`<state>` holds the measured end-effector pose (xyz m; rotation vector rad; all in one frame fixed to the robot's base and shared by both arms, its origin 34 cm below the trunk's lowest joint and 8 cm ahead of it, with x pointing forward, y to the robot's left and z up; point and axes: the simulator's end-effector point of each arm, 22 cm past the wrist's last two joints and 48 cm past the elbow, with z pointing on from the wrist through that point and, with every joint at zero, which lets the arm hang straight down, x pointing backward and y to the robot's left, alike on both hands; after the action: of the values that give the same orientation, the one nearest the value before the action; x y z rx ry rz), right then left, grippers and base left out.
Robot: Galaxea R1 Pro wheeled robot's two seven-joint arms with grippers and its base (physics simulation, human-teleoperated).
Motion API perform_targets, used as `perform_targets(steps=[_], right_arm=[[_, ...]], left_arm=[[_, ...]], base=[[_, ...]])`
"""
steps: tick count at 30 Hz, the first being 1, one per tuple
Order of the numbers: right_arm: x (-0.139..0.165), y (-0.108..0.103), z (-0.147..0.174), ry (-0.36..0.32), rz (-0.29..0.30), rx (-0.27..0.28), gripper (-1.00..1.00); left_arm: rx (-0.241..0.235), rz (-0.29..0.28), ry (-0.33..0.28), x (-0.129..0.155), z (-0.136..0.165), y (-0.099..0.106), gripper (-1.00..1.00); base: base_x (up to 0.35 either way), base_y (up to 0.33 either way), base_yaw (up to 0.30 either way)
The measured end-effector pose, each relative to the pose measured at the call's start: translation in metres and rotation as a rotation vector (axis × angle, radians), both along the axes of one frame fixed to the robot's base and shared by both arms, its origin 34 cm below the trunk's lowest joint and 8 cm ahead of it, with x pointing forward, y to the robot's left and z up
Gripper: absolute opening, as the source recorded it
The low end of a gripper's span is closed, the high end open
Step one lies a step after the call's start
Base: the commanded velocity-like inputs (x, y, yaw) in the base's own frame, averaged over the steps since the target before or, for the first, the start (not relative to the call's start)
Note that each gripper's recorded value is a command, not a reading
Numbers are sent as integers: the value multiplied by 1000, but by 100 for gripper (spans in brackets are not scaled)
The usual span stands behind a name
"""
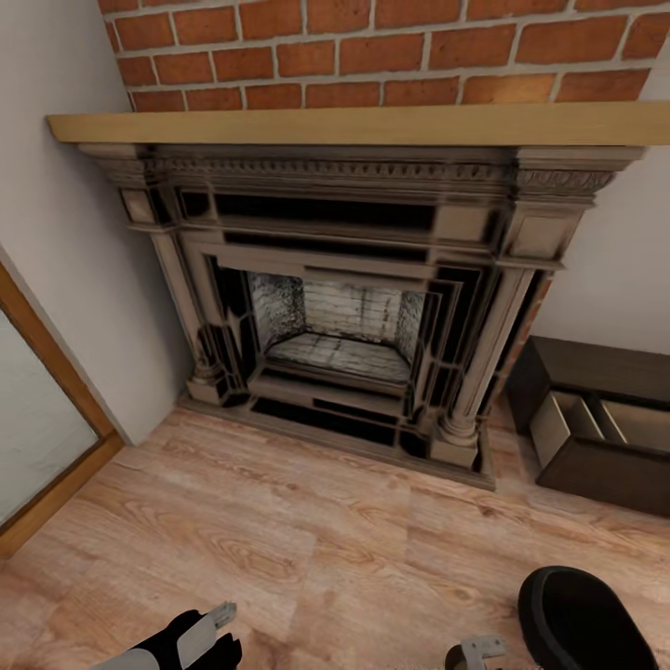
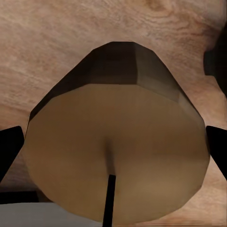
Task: Place each of the two pumpkins and all three candles from the living room inside a cabinet in the living room (use any cabinet), then make sure every cabinet is closed, and position the cauldron so it is next to a table in the living room.
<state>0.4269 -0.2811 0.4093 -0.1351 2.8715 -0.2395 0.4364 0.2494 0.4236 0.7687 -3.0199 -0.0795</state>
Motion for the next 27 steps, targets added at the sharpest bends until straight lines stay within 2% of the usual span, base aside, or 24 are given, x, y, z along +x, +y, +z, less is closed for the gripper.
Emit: perform_targets(steps=[27], right_arm=[[7, 1, 6, -19, -1, 1, -100]], left_arm=[[-4, -1, -17, 6, 6, -4, -100]], base=[[0, 0, -281]])
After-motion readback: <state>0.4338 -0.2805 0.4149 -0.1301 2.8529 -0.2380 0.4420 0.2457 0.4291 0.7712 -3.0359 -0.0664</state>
